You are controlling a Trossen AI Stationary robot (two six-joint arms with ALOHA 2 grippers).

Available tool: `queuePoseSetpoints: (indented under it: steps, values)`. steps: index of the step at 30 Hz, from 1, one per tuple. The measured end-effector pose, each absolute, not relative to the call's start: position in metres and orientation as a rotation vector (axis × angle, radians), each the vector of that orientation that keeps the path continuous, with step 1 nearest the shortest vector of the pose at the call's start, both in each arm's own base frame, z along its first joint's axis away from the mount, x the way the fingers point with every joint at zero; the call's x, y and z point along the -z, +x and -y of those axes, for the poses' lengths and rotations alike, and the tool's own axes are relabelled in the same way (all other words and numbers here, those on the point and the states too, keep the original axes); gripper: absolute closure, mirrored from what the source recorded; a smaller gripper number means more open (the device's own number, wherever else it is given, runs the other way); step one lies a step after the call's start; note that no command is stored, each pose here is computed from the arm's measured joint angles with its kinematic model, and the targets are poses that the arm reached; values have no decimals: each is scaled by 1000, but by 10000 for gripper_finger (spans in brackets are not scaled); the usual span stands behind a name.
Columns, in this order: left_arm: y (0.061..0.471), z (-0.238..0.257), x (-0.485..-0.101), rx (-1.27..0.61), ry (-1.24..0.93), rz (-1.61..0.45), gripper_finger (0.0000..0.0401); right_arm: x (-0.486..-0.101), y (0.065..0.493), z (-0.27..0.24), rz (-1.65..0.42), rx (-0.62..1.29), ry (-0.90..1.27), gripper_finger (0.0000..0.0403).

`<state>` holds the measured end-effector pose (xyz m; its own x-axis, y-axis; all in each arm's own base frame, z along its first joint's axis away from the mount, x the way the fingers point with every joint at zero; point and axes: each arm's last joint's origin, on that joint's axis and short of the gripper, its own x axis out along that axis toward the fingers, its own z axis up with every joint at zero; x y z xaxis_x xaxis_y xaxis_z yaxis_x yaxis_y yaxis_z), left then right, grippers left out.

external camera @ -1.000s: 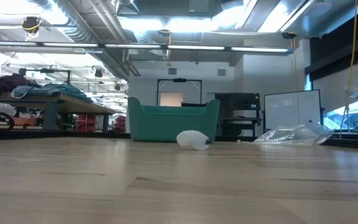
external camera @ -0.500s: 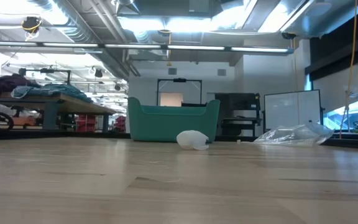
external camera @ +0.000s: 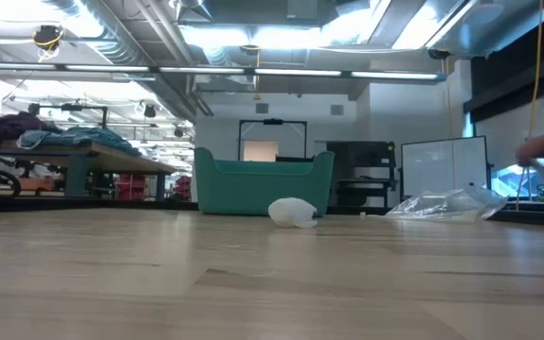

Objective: Roll bandage
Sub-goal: Roll the bottom white bandage

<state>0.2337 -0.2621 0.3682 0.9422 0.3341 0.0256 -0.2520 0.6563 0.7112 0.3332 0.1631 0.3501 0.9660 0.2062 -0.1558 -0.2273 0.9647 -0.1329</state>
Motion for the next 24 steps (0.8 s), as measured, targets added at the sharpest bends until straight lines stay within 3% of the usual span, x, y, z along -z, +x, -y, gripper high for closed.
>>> queuePoseSetpoints:
  steps: [3, 6, 14, 24]
  values:
    - [234, 262, -368, -333, 788, -111, 361, -349, 336, -165, -123, -251, -150, 158]
    - [234, 262, -368, -333, 787, -110, 361, -343, 341, -165, -138, -243, -182, 202]
    - [233, 263, -368, -331, 786, -110, 361, -340, 342, -163, -147, -216, -222, 388]
    - [239, 253, -370, -464, 754, -161, 361, -333, 336, -193, -123, -186, -266, 393]
